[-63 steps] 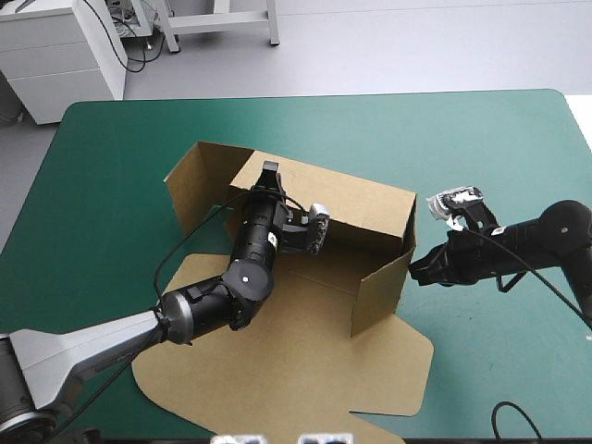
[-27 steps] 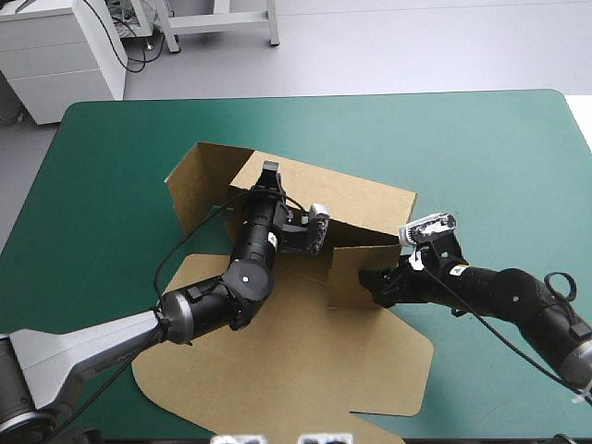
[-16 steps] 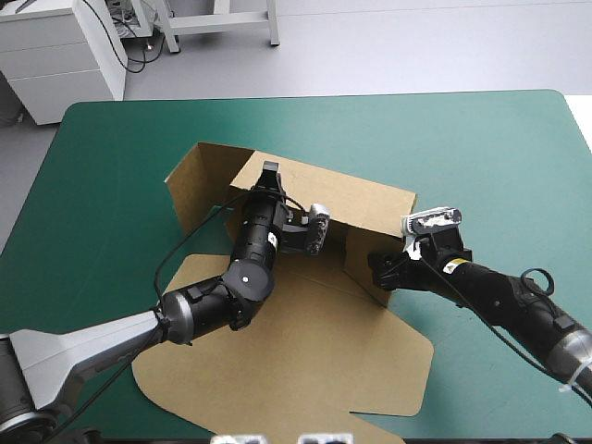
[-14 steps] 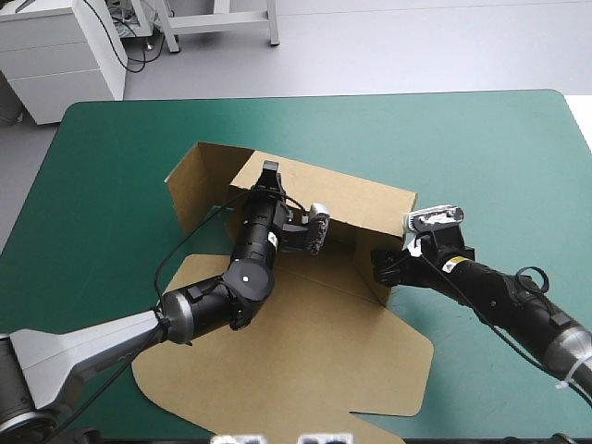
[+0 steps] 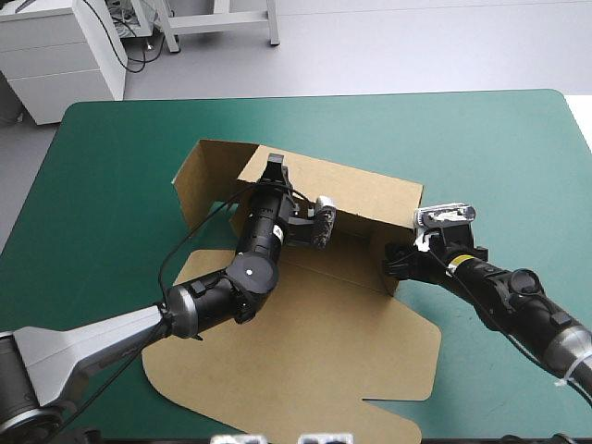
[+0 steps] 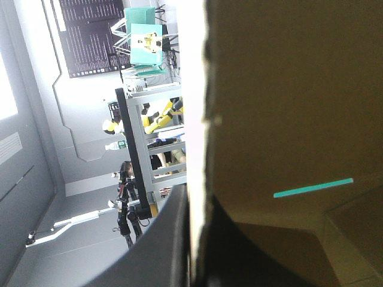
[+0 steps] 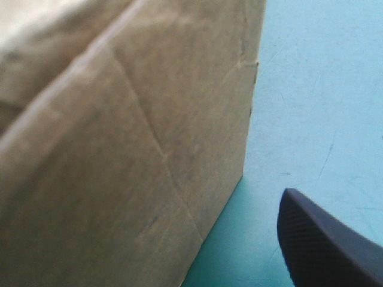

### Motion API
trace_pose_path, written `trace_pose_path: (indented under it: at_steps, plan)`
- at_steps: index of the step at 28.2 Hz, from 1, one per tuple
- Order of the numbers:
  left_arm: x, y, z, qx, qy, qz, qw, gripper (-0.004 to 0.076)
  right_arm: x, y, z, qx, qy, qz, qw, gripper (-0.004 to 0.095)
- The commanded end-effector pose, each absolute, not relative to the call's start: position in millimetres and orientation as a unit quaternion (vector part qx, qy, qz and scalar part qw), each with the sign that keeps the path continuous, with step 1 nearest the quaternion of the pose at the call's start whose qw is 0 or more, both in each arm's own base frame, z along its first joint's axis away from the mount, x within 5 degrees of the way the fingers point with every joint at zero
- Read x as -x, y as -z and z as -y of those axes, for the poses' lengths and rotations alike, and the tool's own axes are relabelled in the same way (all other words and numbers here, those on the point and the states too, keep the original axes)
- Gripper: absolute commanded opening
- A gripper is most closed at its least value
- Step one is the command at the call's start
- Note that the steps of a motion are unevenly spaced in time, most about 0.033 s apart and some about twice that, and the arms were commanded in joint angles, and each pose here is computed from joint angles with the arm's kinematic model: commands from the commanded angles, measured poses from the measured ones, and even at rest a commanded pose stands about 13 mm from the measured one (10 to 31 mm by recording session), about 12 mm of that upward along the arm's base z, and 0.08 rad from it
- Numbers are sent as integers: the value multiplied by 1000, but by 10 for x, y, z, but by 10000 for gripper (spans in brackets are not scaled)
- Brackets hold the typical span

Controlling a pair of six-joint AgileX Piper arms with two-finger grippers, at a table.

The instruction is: Fold the box

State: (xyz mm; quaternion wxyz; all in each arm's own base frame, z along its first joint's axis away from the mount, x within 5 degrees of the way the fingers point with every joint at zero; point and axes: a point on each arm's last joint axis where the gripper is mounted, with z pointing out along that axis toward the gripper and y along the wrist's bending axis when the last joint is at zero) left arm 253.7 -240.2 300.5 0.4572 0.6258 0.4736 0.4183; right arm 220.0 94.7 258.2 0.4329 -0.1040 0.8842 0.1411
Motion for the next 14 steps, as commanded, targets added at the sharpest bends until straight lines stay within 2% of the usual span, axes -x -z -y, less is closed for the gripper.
trace_pose_path:
  at_steps: [1, 3, 9, 14]
  plan:
    - [-2513, -3326, 2352, -591, -452, -452, 492, -7, -2243, -2738, -931, 87, -150, -867, 468, 658]
    - [-2512, -3325, 2356, -593, -450, -451, 492, -7, -2243, -2740, -934, 76, -158, -867, 466, 561]
    - [-2508, -3317, 2374, -599, -443, -447, 495, -7, -2234, -2727, -936, 72, -161, -872, 457, -24]
    - [-2505, -3315, 2384, -602, -439, -445, 497, -7, -2245, -2752, -942, 58, -172, -867, 463, -14]
